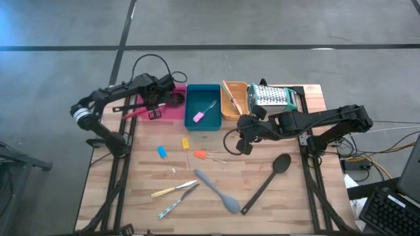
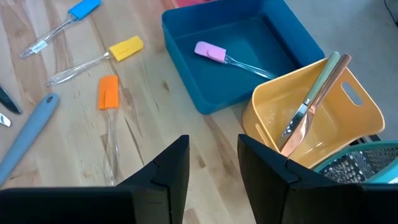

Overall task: Pick & Place Kitchen Items
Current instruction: Put the black spoon into the pink bin, then put the blue spatula into the blue bin

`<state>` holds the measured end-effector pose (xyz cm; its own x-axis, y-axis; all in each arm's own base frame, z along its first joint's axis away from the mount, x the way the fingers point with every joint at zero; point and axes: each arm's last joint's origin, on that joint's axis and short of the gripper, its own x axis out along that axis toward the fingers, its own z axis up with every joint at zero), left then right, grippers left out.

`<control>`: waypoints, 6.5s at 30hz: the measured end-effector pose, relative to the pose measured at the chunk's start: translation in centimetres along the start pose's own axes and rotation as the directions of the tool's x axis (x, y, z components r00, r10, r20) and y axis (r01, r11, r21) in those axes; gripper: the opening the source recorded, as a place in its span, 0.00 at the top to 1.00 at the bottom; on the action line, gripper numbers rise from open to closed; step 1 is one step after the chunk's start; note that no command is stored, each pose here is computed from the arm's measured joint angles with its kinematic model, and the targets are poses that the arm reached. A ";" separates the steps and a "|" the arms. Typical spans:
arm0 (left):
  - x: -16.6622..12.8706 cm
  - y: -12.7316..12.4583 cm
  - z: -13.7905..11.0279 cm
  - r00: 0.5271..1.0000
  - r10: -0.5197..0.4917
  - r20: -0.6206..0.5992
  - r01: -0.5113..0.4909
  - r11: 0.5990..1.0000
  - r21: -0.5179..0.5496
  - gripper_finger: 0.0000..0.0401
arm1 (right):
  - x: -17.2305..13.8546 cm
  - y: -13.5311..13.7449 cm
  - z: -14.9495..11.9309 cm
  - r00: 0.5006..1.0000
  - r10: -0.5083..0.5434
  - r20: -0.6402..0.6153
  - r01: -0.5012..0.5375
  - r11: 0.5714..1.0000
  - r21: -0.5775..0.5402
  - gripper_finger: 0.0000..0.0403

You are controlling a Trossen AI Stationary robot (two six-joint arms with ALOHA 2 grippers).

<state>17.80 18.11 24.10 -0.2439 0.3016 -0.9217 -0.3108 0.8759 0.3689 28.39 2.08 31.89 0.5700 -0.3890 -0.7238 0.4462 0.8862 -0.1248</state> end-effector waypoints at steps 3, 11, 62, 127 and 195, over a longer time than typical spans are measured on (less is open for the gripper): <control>-0.1 0.9 -0.2 1.000 -0.010 0.012 0.011 0.999 -0.043 0.81 | 0.0 0.0 0.0 1.000 -0.001 -0.001 0.001 1.000 -0.019 0.69; 0.4 2.5 -0.7 0.998 -0.068 0.018 0.070 0.991 -0.117 0.81 | 0.0 0.0 0.0 1.000 -0.001 -0.001 0.001 0.999 -0.050 0.77; -3.6 5.9 0.8 0.999 0.019 0.046 -0.005 0.957 -0.291 0.47 | 0.0 0.0 0.0 1.000 -0.001 -0.003 0.001 0.999 -0.051 0.72; -8.7 -11.3 -3.0 0.489 -0.116 0.864 0.315 0.948 -0.051 0.47 | 0.0 0.0 0.0 1.000 0.002 -0.005 -0.002 0.999 -0.052 0.82; -2.9 -16.1 -5.1 0.128 -0.098 0.987 0.425 0.904 0.035 0.57 | -1.8 0.3 0.7 0.958 0.265 -0.106 -0.265 0.964 0.014 0.91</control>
<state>18.83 1.18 21.46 0.9060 0.3241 -0.2723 -0.3529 0.9336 -0.0627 27.99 2.85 33.57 0.5910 -0.1114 -0.7989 0.2887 0.9540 0.0806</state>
